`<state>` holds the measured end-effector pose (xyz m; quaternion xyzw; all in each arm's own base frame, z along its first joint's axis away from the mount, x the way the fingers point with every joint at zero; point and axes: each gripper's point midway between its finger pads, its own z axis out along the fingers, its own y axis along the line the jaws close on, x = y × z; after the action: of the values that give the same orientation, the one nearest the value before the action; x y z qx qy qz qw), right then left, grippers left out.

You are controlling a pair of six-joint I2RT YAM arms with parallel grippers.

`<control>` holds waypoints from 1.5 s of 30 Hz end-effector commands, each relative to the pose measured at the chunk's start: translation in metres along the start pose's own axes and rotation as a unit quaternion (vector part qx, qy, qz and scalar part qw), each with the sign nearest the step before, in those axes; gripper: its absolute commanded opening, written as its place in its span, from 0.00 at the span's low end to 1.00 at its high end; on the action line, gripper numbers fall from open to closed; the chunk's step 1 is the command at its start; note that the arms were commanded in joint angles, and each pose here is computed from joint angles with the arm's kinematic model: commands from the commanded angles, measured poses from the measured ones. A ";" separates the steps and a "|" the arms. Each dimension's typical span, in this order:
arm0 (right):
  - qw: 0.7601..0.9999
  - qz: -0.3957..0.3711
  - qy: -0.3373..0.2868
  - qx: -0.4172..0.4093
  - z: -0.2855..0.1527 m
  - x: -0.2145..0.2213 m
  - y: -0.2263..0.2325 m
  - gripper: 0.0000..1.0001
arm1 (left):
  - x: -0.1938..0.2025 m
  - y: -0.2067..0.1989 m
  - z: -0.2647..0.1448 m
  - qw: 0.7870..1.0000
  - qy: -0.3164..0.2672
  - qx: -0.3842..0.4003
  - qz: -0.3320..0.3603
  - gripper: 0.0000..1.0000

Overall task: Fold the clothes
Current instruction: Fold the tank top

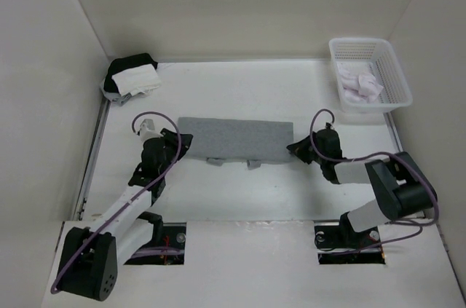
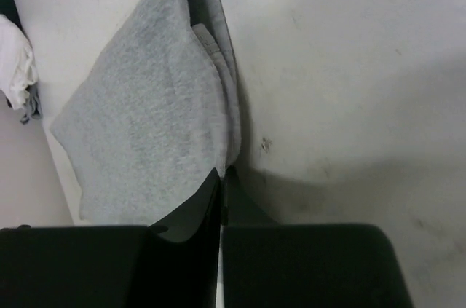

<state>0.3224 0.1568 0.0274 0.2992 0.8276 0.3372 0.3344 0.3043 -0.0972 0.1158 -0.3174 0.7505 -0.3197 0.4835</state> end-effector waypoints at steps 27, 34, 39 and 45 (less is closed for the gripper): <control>0.929 -0.368 0.023 0.025 -0.015 0.063 0.183 0.45 | 0.045 -0.087 -0.002 0.991 0.039 0.128 -0.006 0.33; 0.944 -0.324 -0.014 -0.064 -0.058 0.059 0.202 0.46 | 0.038 -0.085 0.005 0.992 0.035 0.120 0.001 0.33; 0.961 -0.259 -0.081 -0.052 -0.083 0.006 0.152 0.04 | 0.057 -0.078 0.020 0.993 0.065 0.097 0.024 0.34; 0.960 -0.163 -0.220 -0.053 -0.127 -0.055 0.081 0.20 | 0.082 -0.056 0.032 0.990 0.111 0.066 0.065 0.38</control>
<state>0.2762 0.1522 0.1679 0.1414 0.8018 0.2415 0.5281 0.3093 -0.1887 0.0901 -0.2319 0.8007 -0.3539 0.4241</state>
